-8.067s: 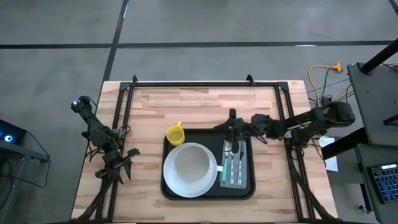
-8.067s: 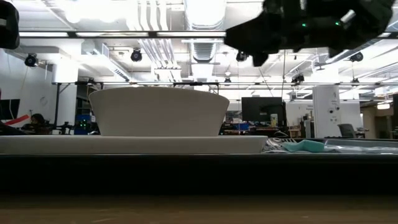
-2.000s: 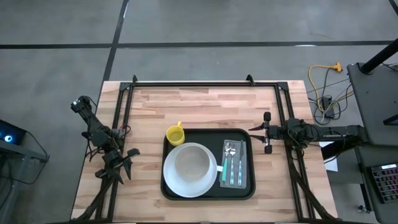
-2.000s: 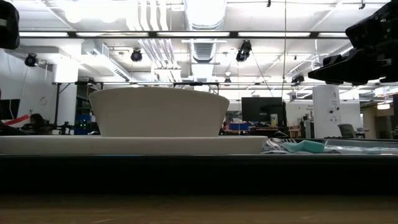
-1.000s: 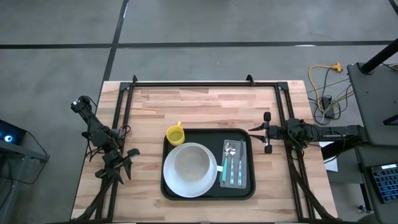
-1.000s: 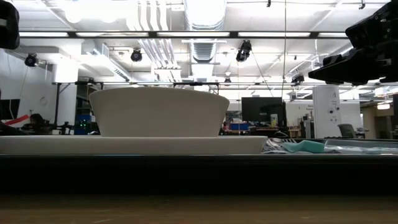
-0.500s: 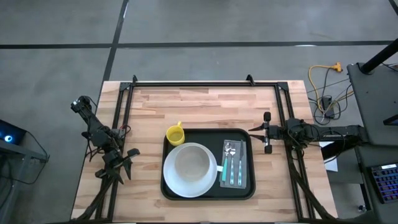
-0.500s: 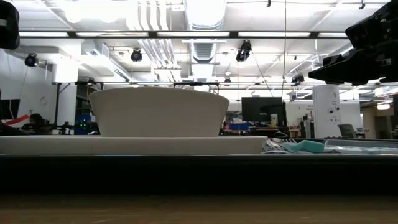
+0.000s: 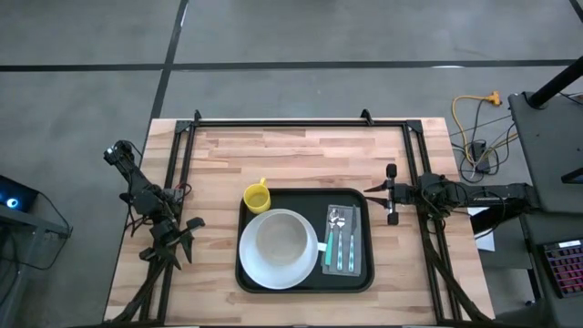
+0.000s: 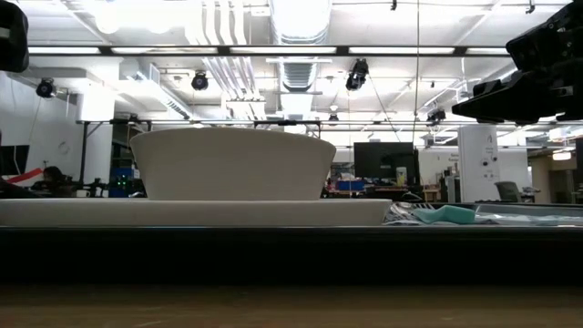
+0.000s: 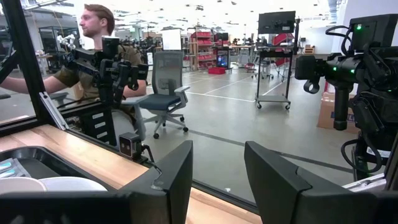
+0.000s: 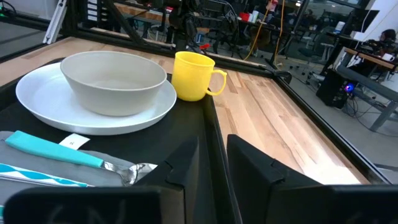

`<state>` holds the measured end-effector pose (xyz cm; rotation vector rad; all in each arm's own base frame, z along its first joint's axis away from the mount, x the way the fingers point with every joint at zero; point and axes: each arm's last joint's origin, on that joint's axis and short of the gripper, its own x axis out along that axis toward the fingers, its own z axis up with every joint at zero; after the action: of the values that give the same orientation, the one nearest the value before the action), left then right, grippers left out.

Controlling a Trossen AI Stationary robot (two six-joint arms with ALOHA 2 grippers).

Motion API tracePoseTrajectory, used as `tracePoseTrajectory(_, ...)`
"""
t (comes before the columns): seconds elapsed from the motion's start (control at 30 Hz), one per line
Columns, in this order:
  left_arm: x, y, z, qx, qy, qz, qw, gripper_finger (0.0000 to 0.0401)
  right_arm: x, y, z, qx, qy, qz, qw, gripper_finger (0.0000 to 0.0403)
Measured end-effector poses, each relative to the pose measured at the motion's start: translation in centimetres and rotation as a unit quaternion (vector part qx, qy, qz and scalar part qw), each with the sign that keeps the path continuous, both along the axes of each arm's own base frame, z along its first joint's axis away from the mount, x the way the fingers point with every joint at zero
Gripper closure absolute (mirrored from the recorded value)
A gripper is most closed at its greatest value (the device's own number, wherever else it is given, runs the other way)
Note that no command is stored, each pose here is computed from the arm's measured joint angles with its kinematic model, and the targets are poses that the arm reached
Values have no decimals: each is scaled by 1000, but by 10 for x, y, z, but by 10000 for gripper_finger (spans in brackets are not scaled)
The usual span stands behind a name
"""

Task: Set up tray
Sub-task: Return to Home Position

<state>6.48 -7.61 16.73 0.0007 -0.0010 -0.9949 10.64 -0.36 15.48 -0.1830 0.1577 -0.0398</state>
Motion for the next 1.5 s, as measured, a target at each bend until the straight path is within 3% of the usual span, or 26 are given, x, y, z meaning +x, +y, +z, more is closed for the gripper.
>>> tracePoseTrajectory(0.57,0,0,0,0,0,0,1000,269,0,0,0,0,0,0,1000,316)
tracePoseTrajectory(1.5,0,0,0,0,0,0,1000,269,0,0,0,0,0,0,1000,335)
